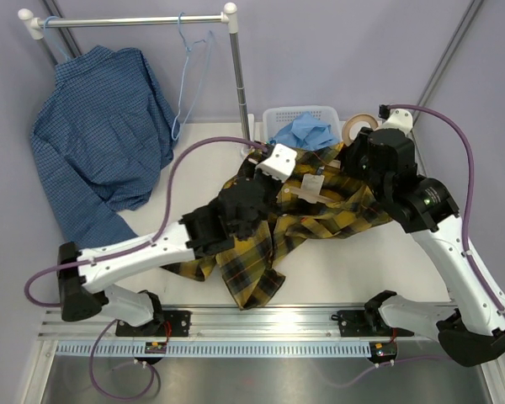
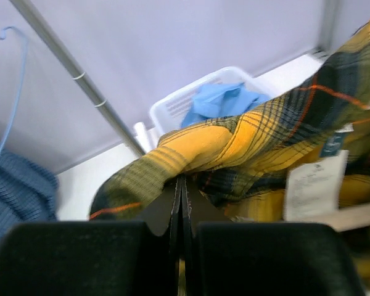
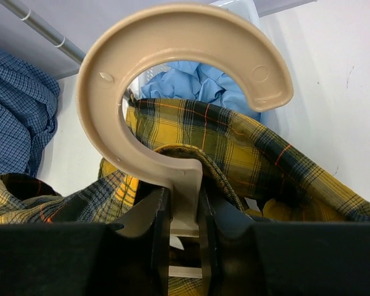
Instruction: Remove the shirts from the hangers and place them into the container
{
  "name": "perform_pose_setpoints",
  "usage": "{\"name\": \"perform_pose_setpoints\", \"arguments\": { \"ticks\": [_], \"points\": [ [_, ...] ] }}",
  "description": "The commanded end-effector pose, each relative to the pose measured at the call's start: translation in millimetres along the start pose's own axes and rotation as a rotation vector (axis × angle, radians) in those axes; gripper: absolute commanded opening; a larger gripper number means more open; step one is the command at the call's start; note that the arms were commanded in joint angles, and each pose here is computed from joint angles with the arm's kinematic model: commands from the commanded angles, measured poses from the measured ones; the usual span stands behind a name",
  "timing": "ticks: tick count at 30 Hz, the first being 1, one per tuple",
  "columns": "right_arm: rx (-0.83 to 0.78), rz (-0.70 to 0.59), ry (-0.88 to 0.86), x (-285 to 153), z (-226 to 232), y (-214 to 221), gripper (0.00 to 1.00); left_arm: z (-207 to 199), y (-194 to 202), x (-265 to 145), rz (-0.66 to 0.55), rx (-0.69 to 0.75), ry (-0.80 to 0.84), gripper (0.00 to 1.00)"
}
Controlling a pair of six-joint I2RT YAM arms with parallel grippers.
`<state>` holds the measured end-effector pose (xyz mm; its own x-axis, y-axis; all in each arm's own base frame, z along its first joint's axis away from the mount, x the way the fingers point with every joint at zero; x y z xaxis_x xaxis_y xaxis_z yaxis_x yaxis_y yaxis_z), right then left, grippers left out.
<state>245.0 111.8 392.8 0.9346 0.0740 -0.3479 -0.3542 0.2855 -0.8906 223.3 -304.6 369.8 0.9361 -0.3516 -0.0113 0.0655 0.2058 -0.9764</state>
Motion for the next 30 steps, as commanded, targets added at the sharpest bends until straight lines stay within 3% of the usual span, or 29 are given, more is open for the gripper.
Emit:
{"name": "perform_pose_setpoints", "arguments": {
  "ticks": [1, 6, 13, 14, 16, 17, 20, 23, 30],
  "points": [
    [-0.051, 0.019, 0.038, 3, -6, 10, 0.0, 14, -56, -26, -0.09, -0.227, 0.2, 0.0],
    [-0.05, 0.03, 0.033, 12, -2, 15, 0.0, 7, -68, -44, -0.086, -0.308, 0.376, 0.0],
    [-0.055, 0.014, 0.045, 11, -4, 11, 0.0, 21, -49, -50, 0.012, -0.29, 0.278, 0.0],
    [-0.059, 0.012, 0.052, 11, -5, 11, 0.0, 19, -47, -52, 0.037, -0.353, 0.271, 0.06],
    [-0.066, 0.005, 0.08, 11, -7, 8, 0.0, 7, -35, -56, 0.114, -0.443, 0.271, 0.34],
    [-0.068, 0.002, 0.087, 11, -8, 7, 0.0, 0, -29, -58, 0.139, -0.463, 0.272, 0.6],
    [-0.073, -0.004, 0.094, 12, -6, 2, 0.0, -25, -18, -63, 0.189, -0.508, 0.235, 0.85],
    [-0.076, -0.01, 0.094, 13, -4, -1, 0.0, -45, -9, -62, 0.259, -0.553, 0.211, 0.86],
    [-0.08, -0.021, 0.089, 12, -3, -5, 0.0, -60, 17, -62, 0.346, -0.557, 0.2, 0.68]
  ]
}}
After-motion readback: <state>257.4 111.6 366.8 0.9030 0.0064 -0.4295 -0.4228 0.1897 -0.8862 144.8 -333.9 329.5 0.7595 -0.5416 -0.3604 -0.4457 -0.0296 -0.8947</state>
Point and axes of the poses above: each gripper's point midway between its finger pads, its own x axis out along the fingers, its own z axis along the line the jaws close on, y = z × x, the point moved 6 cm from there along -x, back along the fingers, and after that the axes turned 2 degrees about -x, right-handed, at the moved point
